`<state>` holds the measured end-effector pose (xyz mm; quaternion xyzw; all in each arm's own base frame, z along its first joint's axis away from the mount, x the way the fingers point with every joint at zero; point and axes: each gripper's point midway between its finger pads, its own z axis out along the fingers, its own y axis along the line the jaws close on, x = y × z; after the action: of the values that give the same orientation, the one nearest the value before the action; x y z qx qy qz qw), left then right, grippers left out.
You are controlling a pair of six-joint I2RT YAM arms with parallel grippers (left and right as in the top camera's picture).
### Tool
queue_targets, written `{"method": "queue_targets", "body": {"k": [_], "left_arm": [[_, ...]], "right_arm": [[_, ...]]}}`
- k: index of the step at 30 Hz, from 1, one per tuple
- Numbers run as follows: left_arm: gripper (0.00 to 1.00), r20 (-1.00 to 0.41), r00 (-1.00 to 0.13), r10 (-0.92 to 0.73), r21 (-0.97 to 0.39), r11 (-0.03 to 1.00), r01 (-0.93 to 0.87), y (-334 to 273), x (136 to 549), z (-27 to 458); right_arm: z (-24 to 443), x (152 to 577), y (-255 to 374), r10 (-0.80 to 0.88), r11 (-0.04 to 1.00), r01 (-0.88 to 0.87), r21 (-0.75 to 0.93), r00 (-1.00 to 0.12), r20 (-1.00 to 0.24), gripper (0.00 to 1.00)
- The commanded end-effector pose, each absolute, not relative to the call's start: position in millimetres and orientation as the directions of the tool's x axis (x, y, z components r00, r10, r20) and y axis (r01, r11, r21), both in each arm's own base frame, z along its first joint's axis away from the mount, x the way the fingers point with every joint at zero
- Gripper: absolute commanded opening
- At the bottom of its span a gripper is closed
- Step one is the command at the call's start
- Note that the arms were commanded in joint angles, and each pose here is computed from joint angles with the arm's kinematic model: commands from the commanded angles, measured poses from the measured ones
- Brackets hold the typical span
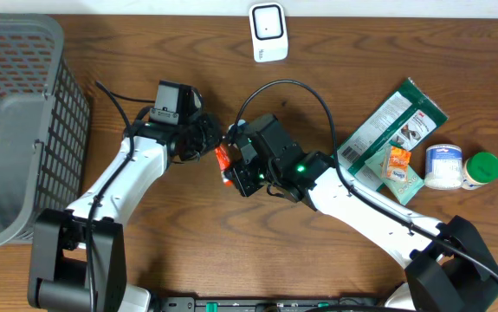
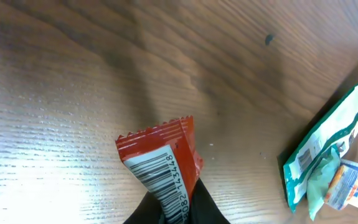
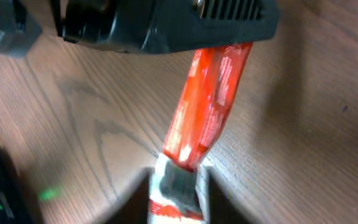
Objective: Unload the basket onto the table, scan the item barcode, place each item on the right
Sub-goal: 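Grasp the toothpaste box with the right gripper and release the left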
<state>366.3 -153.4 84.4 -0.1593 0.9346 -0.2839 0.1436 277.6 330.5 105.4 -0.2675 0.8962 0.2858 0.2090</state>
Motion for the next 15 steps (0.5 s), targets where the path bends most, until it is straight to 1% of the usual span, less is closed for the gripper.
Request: {"method": "queue_targets", "body": {"k": [1,2,4,7,9,11,12,14,15], "left_arm": [[0.07,-0.155,-0.906,-0.394,-0.568,0.786,-0.245,-151.7,364.2,77.6],[0.07,-0.138,-0.902,-0.410,-0.568,0.779,-0.267,-151.4,362.9,76.8],[0.07,-0.092,-0.888,-0.450,-0.556,0.763,-0.329,-149.0,357.7,73.4],[0.08,-0.073,-0.879,-0.471,-0.497,0.781,-0.377,-138.9,349.1,65.7],[0.07,-0.059,-0.881,-0.469,-0.503,0.776,-0.380,-140.7,347.1,65.8],[0.07,-0.043,-0.888,-0.457,-0.530,0.764,-0.367,-147.0,347.0,69.8],[0.07,-0.035,-0.892,-0.450,-0.547,0.756,-0.360,-150.6,347.5,73.1],[0.07,-0.054,-0.909,-0.413,-0.578,0.756,-0.309,-156.6,350.8,79.7],[0.07,-0.068,-0.918,-0.390,-0.593,0.756,-0.277,-159.1,352.6,83.2]], "right_arm": [[120.7,287.4,329.6,-0.332,0.693,-0.603,0.396,-0.754,-0.566,0.69],[121.6,291.4,327.1,-0.321,0.696,-0.596,0.400,-0.757,-0.569,0.70],[125.1,293.3,325.7,-0.312,0.682,-0.594,0.428,-0.765,-0.564,0.67],[126.7,294.2,322.8,-0.320,0.691,-0.590,0.417,-0.768,-0.555,0.64],[129.5,295.4,324.2,-0.320,0.688,-0.595,0.416,-0.763,-0.562,0.63],[129.2,294.9,324.2,-0.321,0.688,-0.595,0.416,-0.763,-0.561,0.58],[128.6,294.3,323.8,-0.312,0.694,-0.582,0.425,-0.774,-0.551,0.53],[129.7,290.2,326.3,-0.293,0.686,-0.559,0.465,-0.798,-0.527,0.49],[132.8,286.7,329.3,-0.295,0.658,-0.564,0.498,-0.802,-0.519,0.49]]}}
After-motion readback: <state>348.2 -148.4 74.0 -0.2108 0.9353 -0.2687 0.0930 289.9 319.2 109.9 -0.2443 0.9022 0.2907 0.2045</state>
